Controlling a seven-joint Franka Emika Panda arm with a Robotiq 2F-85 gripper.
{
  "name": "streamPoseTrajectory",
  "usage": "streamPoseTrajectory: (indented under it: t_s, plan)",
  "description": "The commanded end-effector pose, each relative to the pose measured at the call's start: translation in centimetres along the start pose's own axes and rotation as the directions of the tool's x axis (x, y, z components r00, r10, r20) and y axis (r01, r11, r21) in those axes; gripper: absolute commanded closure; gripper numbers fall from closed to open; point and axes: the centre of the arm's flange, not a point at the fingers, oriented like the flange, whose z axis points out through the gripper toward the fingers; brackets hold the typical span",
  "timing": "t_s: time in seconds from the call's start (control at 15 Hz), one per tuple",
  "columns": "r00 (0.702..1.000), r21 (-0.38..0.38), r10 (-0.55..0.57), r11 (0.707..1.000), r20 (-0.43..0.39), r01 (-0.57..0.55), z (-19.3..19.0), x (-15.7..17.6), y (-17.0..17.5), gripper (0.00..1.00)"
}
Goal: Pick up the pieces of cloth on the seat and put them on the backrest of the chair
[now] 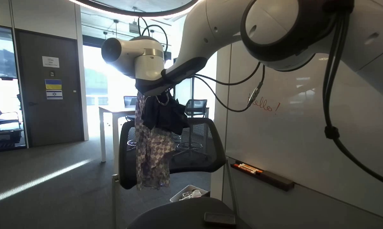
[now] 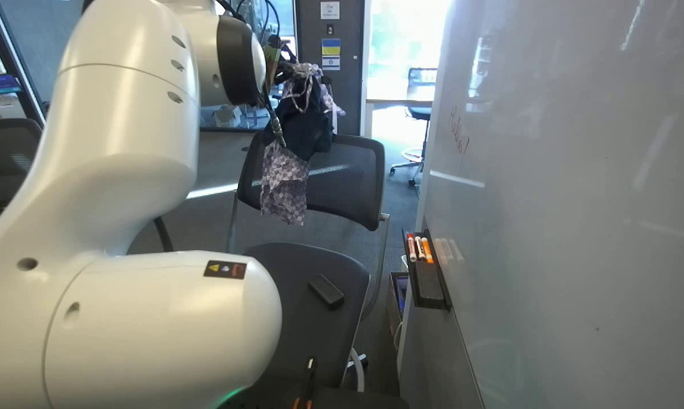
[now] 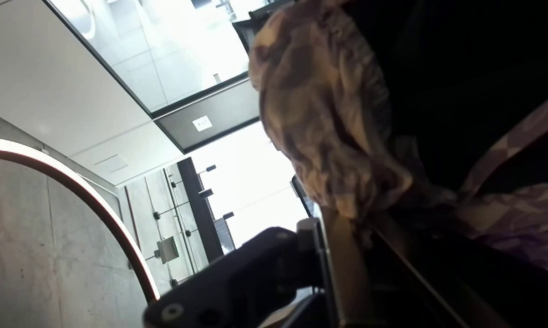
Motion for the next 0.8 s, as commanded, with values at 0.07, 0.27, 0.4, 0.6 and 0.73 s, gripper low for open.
streamPoseTrajectory:
  t_s: [0.07, 0.27, 0.4, 0.6, 0.73]
  plan:
    - [0.999, -0.010, -0.008, 1.000, -0.036, 0.007, 0.8, 2.8, -0.6, 0.74]
    - [1.000, 0.023, 0.023, 0.999, -0.022, -0.022, 0.4, 3.0, -1.3, 0.53]
    - [0.999, 0.042, 0.038, 0.998, -0.015, -0.038, -0.1, 2.9, -1.4, 0.38]
    - [0.998, 0.063, 0.055, 0.996, -0.009, -0.055, -0.4, 3.1, -1.4, 0.16]
    - [0.998, 0.081, 0.067, 0.995, -0.004, -0.067, -0.4, 3.2, -1.2, 0.01]
